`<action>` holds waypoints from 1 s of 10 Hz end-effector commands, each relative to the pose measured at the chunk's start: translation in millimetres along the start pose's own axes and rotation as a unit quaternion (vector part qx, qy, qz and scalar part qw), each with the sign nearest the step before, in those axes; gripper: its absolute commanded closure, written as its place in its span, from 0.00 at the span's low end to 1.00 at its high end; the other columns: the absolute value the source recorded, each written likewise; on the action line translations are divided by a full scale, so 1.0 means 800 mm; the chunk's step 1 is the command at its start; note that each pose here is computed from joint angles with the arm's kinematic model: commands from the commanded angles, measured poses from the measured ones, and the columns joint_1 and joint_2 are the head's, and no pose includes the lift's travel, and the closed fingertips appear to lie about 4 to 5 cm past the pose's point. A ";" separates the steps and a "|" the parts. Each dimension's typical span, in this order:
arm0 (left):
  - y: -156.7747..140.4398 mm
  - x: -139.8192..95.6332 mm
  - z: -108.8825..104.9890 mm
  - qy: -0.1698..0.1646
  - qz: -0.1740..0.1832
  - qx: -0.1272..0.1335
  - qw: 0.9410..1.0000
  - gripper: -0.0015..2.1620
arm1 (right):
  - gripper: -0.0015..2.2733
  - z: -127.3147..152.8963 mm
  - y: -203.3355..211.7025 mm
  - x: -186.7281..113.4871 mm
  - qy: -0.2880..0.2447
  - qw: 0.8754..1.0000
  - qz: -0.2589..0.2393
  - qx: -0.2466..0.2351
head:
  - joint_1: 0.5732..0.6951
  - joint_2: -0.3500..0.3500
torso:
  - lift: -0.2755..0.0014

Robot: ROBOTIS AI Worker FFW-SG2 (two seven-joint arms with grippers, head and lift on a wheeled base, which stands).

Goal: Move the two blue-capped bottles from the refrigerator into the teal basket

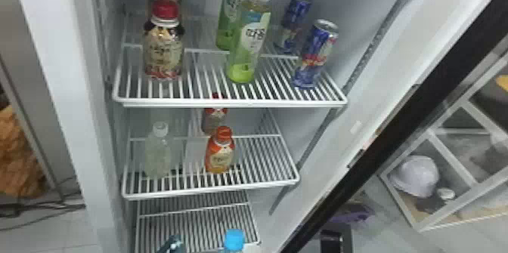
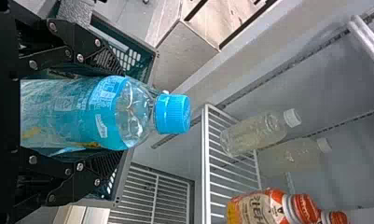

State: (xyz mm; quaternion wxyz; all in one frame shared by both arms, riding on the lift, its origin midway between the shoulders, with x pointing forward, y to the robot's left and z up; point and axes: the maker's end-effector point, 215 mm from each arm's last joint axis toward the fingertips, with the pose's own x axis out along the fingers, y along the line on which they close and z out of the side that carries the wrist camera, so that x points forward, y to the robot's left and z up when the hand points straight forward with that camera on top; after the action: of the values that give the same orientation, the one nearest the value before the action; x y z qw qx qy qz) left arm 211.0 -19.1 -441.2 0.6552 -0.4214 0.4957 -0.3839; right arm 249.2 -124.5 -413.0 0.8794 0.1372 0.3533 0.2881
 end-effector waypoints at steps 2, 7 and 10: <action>-0.001 0.000 0.001 0.000 -0.001 0.001 1.000 0.51 | 0.26 0.010 -0.016 0.010 -0.026 1.000 -0.006 0.008 | 1.00 0.00 | 0.50; -0.001 0.001 0.000 0.000 -0.001 0.001 1.000 0.51 | 0.22 0.012 -0.045 0.029 -0.057 0.998 -0.009 0.025 | 1.00 0.00 | 0.50; -0.001 0.000 0.001 0.000 -0.001 0.001 1.000 0.51 | 0.20 0.020 -0.046 0.027 -0.067 0.998 -0.006 0.020 | 1.00 0.00 | 0.50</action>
State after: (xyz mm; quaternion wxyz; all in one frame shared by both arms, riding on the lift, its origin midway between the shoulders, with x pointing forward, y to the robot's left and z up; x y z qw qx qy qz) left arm 211.5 -19.5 -440.7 0.6552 -0.4215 0.4952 -0.3845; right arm 287.0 -140.5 -431.0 0.8991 0.1714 0.3020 0.2666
